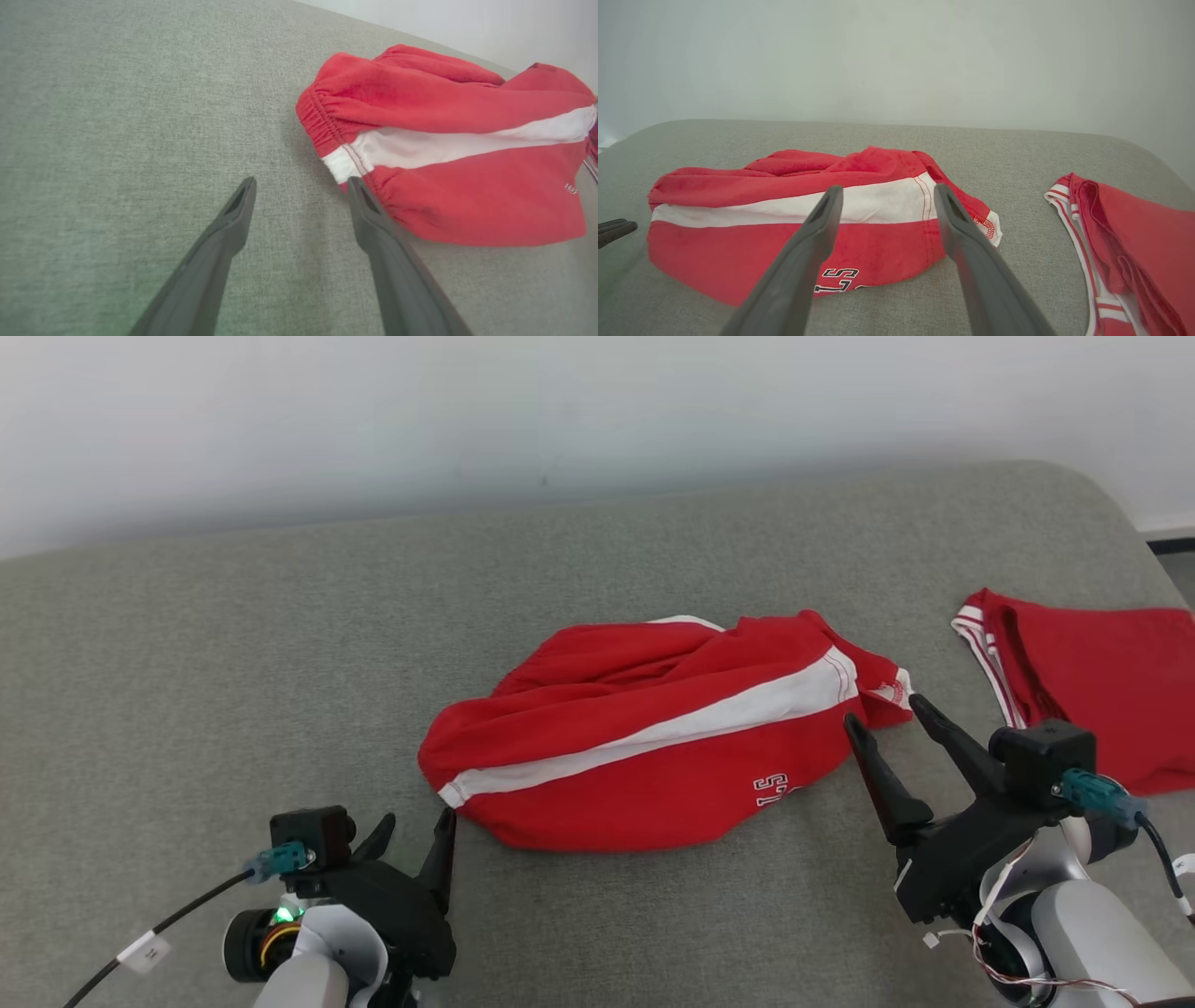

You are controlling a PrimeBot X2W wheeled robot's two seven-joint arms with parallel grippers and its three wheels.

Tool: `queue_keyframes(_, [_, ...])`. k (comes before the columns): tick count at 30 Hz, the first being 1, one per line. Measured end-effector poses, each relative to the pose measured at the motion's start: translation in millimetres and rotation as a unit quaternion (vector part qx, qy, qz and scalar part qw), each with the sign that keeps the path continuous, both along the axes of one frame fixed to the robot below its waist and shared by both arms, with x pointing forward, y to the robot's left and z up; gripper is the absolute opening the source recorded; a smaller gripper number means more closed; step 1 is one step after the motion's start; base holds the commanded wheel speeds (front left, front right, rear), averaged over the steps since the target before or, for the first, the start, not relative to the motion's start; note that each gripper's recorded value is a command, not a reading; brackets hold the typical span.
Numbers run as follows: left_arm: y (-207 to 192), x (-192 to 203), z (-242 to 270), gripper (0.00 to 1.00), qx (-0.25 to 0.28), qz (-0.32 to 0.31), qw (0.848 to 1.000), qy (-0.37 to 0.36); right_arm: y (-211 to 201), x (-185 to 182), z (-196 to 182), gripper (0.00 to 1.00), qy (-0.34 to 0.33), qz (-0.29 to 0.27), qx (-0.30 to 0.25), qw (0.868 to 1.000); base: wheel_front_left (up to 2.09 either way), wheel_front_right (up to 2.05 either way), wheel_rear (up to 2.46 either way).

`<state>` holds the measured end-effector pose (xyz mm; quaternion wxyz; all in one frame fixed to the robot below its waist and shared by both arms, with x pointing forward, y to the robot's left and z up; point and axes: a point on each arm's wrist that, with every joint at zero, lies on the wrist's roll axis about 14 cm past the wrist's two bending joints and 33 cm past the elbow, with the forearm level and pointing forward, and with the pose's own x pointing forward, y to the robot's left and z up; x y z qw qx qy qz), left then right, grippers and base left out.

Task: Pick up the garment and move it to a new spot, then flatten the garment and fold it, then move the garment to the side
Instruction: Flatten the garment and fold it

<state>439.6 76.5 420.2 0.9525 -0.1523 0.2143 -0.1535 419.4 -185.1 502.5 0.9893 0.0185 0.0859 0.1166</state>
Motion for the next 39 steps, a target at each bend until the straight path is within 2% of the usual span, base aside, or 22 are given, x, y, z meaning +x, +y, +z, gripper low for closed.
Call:
queue_keyframes(11, [-23,16,-5,1.0,-0.023,-0.019,0.999,0.017,-12,-5,-14,1.0,0.015,-0.013,-0.002,1.0,0.0,0.0,0.0])
queue_keyframes(19, [-33,27,8,1.0,-0.076,-0.009,0.997,0.013,-18,-5,-15,1.0,0.015,-0.02,-0.005,1.0,0.0,0.0,0.0])
queue_keyframes(28, [-33,24,-5,1.0,-0.066,-0.023,0.997,0.038,-20,-5,-19,1.0,0.019,-0.022,-0.006,1.0,0.0,0.0,0.0])
queue_keyframes(31, [-31,24,-8,0.85,-0.055,-0.028,0.997,0.041,-20,-3,-18,1.0,0.018,-0.022,-0.006,1.0,0.0,0.0,0.0])
queue_keyframes(32, [-29,24,-9,0.62,-0.052,-0.027,0.997,0.041,-20,-3,-18,1.0,0.017,-0.022,-0.006,1.0,0.0,0.0,0.0])
queue_keyframes(33, [-27,24,-9,0.49,-0.051,-0.026,0.998,0.041,-20,-2,-18,1.0,0.017,-0.022,-0.006,1.0,0.0,0.0,0.0])
queue_keyframes(35, [-24,24,-9,0.44,-0.048,-0.023,0.998,0.04,-20,-1,-17,1.0,0.016,-0.022,-0.007,1.0,0.0,0.0,0.0])
queue_keyframes(37, [-20,25,-8,0.25,-0.048,-0.019,0.998,0.038,-19,0,-16,1.0,0.015,-0.02,-0.008,1.0,0.0,0.0,0.0])
queue_keyframes(38, [-19,24,-8,0.04,-0.048,-0.018,0.998,0.038,-18,1,-16,1.0,0.016,-0.018,-0.009,1.0,0.0,0.0,0.0])
queue_keyframes(39, [-18,24,-8,0.0,-0.046,-0.018,0.998,0.038,-16,2,-16,1.0,0.015,-0.015,-0.009,1.0,0.0,0.0,0.0])
